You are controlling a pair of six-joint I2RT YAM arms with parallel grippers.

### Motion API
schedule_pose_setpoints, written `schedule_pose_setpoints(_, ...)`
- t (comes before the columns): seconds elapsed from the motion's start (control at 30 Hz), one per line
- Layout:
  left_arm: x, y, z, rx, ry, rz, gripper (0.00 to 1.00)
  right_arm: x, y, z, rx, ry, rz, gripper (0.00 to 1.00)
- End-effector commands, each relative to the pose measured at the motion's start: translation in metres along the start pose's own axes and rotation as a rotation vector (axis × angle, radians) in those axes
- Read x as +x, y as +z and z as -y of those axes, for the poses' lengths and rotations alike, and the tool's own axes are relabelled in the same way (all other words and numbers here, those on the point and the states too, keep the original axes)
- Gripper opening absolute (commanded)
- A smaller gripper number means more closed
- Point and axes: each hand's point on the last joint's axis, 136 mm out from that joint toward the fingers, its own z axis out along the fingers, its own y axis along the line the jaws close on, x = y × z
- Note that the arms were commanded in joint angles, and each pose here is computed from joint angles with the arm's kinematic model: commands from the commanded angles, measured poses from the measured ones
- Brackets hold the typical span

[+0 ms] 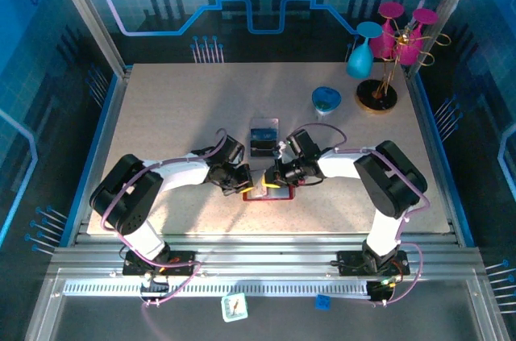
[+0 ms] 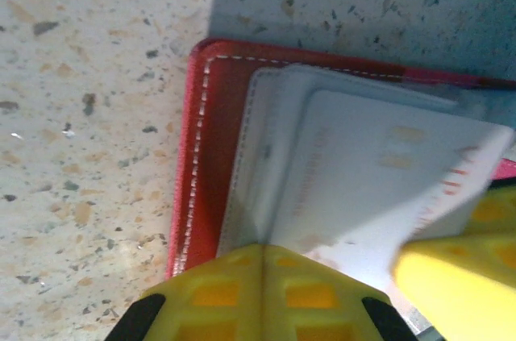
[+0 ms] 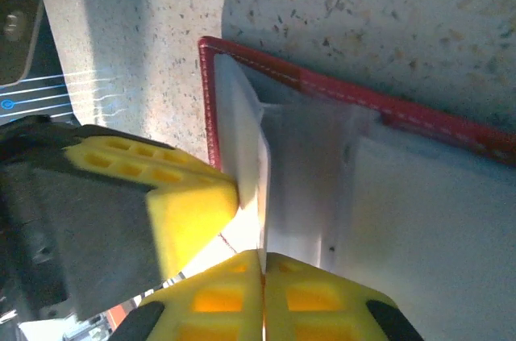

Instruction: Take the credit cards out of the card holder

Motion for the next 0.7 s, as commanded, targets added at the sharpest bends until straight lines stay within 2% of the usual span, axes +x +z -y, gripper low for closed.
schedule_pose_setpoints(0.0,0.006,0.002,-0.026,-0.081,-0.030,-0.020,0.02,0.000,-0.016,0.012,0.056,0.006,0.015,0.07)
schedule_pose_setpoints(0.3,0.007,0.000,-0.031,-0.088,-0.042,-0.019,0.02,0.000,-0.044,0.029,0.105,0.017,0.014,0.08)
schedule_pose_setpoints(0.4,0.002,-0.003,-0.015,-0.033,-0.029,-0.007,0.04,0.001,-0.042,0.029,0.078,0.009,-0.005,0.09)
schedule_pose_setpoints(0.53,-0.005,-0.011,0.020,0.090,0.001,0.004,0.06,-0.002,-0.028,0.019,-0.056,0.020,-0.002,0.09)
schedule_pose_setpoints(0.67,-0.005,-0.011,0.048,0.198,0.011,-0.015,0.10,-0.002,-0.019,0.017,-0.083,0.027,-0.008,0.09)
